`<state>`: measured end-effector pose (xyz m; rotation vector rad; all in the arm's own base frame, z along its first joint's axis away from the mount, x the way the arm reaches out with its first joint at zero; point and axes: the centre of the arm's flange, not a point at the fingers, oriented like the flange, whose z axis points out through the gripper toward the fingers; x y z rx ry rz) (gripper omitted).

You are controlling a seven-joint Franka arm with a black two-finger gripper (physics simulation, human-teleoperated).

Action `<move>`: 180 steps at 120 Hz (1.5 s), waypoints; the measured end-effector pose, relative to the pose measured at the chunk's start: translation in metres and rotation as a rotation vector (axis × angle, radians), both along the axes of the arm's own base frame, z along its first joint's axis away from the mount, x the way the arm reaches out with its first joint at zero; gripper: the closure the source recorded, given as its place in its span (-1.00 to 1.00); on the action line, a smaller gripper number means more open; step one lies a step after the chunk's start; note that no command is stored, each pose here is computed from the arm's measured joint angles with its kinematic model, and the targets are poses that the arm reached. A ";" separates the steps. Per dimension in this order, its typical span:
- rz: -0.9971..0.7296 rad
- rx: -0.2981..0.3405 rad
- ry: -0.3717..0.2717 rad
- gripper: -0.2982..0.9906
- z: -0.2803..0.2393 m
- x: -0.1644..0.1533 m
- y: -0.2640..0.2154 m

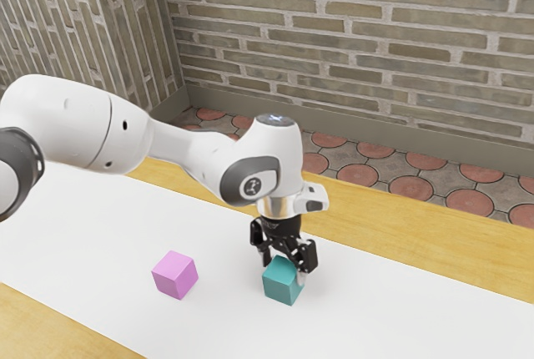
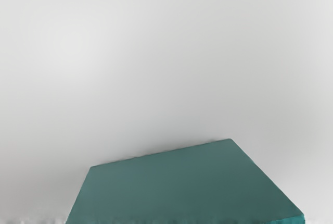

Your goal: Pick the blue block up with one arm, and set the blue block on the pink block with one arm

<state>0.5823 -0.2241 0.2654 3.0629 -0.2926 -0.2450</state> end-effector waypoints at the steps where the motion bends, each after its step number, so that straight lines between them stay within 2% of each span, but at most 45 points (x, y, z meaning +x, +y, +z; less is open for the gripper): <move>1: 0.000 0.001 0.001 -0.54 0.000 -0.001 0.000; 47: 0.017 0.012 0.038 -0.54 -0.020 -0.008 -0.001; 91: 0.000 0.027 0.015 -0.54 -0.022 0.003 -0.004; 119: 0.003 0.028 0.013 -0.34 -0.022 0.003 -0.004; 180: 0.002 0.022 -0.004 -0.17 -0.010 0.004 -0.006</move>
